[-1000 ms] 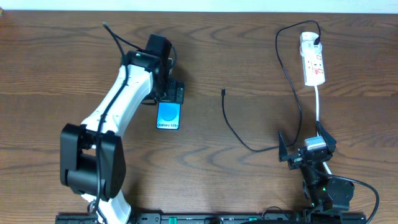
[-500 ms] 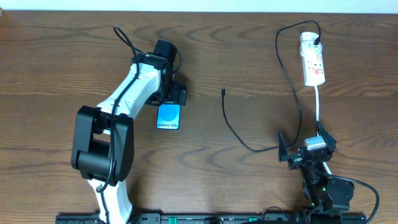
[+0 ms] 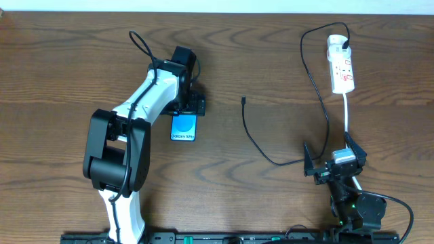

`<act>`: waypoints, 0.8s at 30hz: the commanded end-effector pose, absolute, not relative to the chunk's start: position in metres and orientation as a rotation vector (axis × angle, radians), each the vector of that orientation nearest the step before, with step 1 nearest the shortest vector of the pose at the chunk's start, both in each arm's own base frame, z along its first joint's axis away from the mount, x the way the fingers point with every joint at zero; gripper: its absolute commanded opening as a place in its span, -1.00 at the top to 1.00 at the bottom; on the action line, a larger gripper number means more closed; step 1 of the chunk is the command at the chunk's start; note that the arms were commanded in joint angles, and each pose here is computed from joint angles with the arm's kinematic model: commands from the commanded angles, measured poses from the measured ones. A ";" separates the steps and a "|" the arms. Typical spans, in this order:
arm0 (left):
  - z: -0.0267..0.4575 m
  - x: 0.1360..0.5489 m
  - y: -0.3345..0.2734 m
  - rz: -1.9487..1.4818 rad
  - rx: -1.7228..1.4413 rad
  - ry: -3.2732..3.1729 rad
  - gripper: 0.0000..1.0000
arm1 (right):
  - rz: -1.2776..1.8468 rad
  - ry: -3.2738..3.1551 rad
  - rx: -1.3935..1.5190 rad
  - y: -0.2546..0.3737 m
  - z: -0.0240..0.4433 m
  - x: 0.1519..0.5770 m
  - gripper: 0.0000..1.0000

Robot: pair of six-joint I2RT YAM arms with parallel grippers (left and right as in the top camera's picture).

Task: Plug charger to phone and switch on socket
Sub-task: 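Lower the left gripper and grip the phone's top edge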

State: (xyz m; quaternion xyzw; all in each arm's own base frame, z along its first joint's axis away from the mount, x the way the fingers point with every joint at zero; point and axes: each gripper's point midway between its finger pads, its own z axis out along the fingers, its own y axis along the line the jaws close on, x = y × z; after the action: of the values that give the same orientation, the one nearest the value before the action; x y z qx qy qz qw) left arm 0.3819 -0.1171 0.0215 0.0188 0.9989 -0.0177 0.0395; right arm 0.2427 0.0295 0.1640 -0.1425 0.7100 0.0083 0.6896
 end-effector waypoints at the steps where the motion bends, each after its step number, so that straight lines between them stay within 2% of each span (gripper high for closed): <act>1: 0.011 0.377 -0.114 -0.022 0.026 3.079 -0.99 | 0.016 1.587 -0.326 0.031 0.163 0.242 -0.99; 24: -0.005 0.374 -0.113 -0.021 -0.034 3.089 -0.99 | 0.016 1.587 -0.326 0.031 0.163 0.242 -0.99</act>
State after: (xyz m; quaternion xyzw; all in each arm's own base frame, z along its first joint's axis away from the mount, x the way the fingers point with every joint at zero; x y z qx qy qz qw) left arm 0.3792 -0.1163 0.0086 -0.0057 0.9989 -0.0198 0.0429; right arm 0.2427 0.0295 0.1640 -0.1425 0.7100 0.0083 0.6896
